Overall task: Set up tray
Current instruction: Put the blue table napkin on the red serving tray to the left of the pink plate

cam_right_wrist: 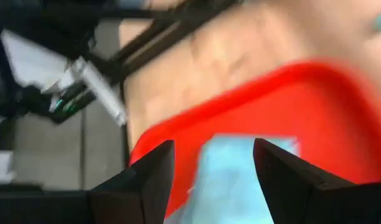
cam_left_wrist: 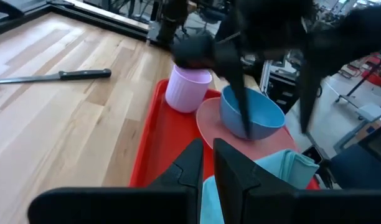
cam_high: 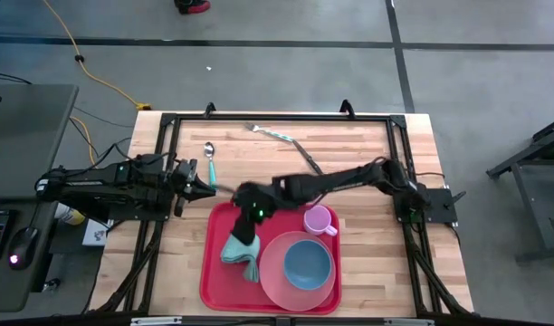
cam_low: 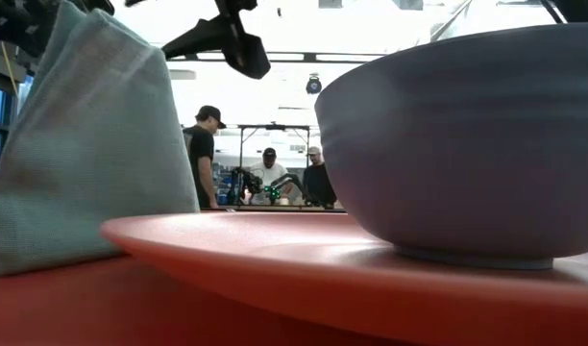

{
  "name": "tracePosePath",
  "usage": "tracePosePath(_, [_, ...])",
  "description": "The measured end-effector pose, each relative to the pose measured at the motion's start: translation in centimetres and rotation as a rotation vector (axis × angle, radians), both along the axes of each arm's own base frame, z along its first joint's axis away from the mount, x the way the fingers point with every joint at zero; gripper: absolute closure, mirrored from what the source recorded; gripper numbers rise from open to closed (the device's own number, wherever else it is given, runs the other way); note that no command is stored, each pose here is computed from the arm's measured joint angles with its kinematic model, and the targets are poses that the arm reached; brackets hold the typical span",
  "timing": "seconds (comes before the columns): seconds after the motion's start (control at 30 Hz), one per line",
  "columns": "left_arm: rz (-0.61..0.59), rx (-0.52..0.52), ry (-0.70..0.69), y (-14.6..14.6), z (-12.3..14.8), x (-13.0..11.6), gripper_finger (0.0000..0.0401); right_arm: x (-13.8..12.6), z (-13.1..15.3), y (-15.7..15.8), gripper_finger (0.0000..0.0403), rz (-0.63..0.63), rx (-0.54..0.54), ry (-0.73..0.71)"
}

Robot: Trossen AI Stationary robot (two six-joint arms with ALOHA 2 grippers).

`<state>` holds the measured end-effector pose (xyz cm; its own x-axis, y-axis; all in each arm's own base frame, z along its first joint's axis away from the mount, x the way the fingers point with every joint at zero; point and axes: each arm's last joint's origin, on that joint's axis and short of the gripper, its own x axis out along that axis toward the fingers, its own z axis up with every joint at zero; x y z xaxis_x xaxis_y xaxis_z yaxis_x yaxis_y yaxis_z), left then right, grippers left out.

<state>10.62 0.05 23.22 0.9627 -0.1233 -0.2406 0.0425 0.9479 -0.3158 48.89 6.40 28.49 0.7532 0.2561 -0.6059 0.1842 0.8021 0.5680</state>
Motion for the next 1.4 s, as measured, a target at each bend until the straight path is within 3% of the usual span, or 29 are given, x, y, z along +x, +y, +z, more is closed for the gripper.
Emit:
tracePosePath(0.2, [0.001,-0.005,0.003,0.0,0.0,0.0,0.0334,-2.2,4.6,-4.7,0.0215,-0.024,-0.057,-0.072])
tracePosePath(0.33, [-0.006,-0.007,0.002,0.0,0.0,0.0,0.0334,-6.1,8.4,-6.6,0.024,-0.085,-0.197,-0.033])
tracePosePath(0.47, [-0.007,-0.008,0.003,0.0,0.0,0.0,0.0334,-11.0,12.3,-7.9,0.0281,-0.172,-0.33,0.01])
tracePosePath(0.63, [-0.025,-0.088,0.013,-0.1,0.0,0.0,0.0334,-14.6,14.3,-8.2,0.036,-0.18,-0.356,0.053])
tracePosePath(0.73, [-0.054,-0.194,0.031,-0.3,0.0,-0.1,0.0334,-15.0,13.9,-8.1,0.0396,-0.144,-0.378,0.114])
tracePosePath(0.87, [-0.161,-0.252,0.055,-0.6,0.0,-0.2,0.0334,-15.4,12.9,-8.2,0.0395,-0.127,-0.402,0.221])
tracePosePath(1.03, [-0.346,-0.221,0.064,-1.7,-0.1,-0.4,0.0334,-15.5,10.8,-8.6,0.0399,-0.125,-0.465,0.333])
tracePosePath(1.4, [-0.617,-0.099,0.165,-6.7,-1.2,0.9,0.0334,-15.4,5.2,-9.9,0.0402,-0.028,-0.414,0.482])
